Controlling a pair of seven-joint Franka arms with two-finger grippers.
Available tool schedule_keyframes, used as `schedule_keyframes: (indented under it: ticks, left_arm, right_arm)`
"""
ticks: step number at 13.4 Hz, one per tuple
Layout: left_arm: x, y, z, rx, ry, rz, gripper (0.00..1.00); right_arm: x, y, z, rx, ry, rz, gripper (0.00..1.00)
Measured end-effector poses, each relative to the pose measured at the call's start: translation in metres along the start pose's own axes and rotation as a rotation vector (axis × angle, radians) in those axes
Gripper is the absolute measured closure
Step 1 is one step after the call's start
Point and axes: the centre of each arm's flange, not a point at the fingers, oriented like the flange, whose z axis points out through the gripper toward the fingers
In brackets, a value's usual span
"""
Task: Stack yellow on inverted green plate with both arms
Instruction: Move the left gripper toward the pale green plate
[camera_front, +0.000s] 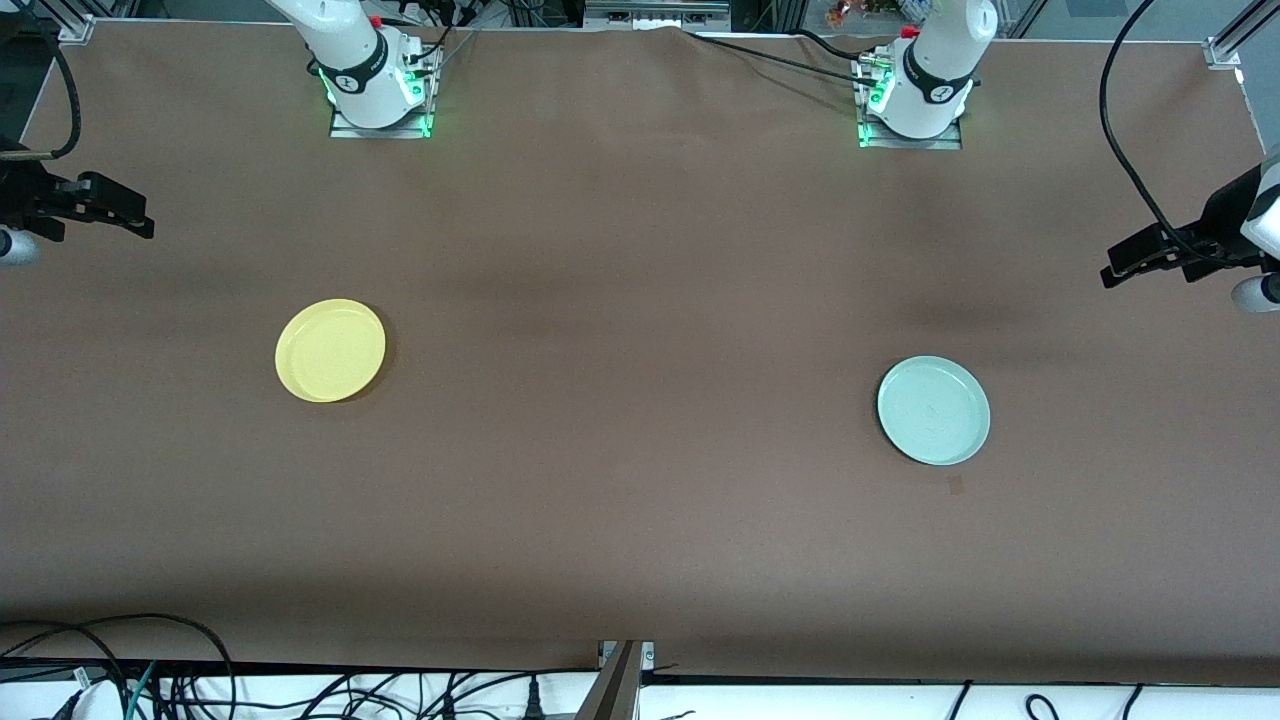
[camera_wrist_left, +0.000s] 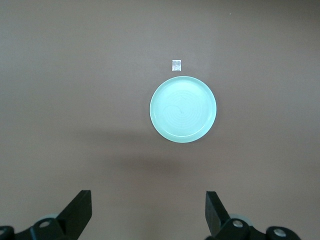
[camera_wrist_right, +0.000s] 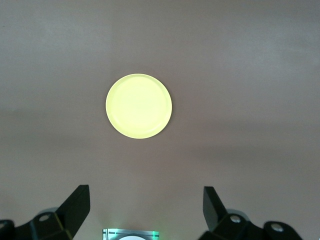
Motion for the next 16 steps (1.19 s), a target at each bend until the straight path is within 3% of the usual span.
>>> schedule_keyframes:
  ticks: [8, 16]
  left_arm:
    - [0.002, 0.005, 0.002, 0.0, 0.007, 0.01, 0.0]
    - [0.011, 0.027, 0.027, 0.002, -0.036, 0.049, 0.0]
  right_arm:
    - [0.0, -0.002, 0.0, -0.001, 0.001, -0.004, 0.0]
    - [0.001, -0.002, 0.0, -0.001, 0.0, -0.004, 0.0]
